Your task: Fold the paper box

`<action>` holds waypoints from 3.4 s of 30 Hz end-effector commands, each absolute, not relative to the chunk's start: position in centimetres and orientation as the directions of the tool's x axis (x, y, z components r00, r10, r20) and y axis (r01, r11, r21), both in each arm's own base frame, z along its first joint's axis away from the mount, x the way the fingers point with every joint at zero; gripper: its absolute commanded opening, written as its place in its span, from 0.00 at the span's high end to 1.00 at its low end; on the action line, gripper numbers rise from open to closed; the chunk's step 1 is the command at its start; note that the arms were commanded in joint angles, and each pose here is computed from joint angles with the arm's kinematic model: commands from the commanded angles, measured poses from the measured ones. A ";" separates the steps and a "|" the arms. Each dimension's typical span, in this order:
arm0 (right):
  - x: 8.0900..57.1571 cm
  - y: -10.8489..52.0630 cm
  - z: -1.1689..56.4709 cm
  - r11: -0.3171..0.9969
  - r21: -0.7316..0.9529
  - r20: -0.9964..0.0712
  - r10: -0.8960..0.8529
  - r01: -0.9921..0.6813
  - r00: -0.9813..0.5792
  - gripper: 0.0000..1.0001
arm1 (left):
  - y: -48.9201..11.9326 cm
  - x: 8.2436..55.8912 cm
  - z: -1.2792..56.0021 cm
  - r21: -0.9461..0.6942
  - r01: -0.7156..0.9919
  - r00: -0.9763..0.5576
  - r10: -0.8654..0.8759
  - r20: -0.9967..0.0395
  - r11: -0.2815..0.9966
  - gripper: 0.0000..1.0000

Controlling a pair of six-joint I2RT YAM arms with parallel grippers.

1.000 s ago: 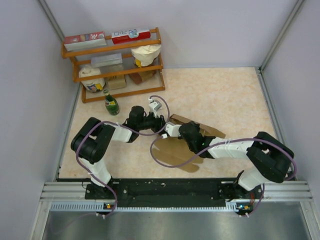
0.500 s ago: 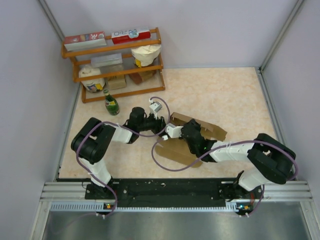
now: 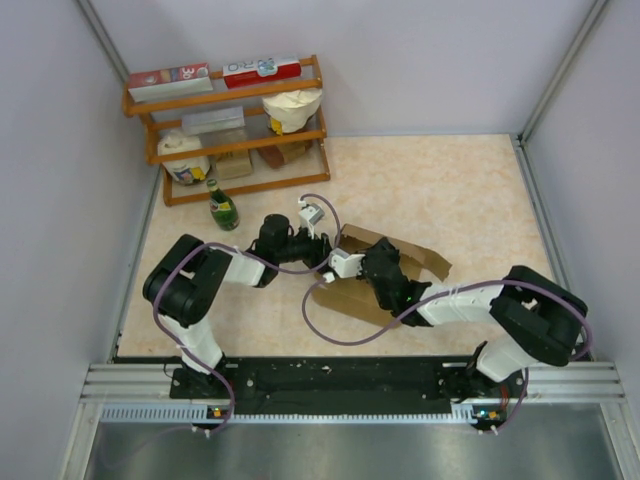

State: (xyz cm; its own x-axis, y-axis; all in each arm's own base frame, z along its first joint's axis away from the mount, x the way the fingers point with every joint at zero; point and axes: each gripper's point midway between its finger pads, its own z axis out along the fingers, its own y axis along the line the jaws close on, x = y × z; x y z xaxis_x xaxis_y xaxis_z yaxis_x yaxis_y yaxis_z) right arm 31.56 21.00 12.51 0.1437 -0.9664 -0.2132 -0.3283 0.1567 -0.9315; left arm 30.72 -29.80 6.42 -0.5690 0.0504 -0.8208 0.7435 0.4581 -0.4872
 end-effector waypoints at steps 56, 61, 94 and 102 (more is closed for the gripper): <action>29.5 22.5 9.8 0.185 -0.912 -0.257 -0.953 -0.366 0.159 0.64 | -30.8 32.5 6.5 -0.435 0.731 -0.503 -0.017 -0.864 0.526 0.36; 29.4 22.6 9.9 0.196 -0.908 -0.269 -0.950 -0.370 0.158 0.63 | -30.9 32.6 6.6 -0.416 0.722 -0.487 -0.021 -0.873 0.553 0.40; 28.8 23.4 9.2 0.209 -0.882 -0.301 -0.940 -0.423 0.162 0.59 | -31.2 33.5 8.2 -0.306 0.665 -0.348 -0.079 -0.934 0.682 0.41; 28.8 23.4 9.0 0.212 -0.879 -0.303 -0.940 -0.427 0.158 0.59 | -31.3 33.3 8.1 -0.301 0.667 -0.346 -0.074 -0.935 0.682 0.55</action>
State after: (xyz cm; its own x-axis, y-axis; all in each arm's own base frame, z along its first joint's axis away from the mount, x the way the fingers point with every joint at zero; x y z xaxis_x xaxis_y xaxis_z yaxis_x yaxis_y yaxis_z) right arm 29.11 22.27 8.86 0.1403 -0.9552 -0.2606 -0.4074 0.1842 -0.8945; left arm 32.31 -30.51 5.56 -0.4266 -0.0288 -0.9040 0.6434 0.6928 -0.3257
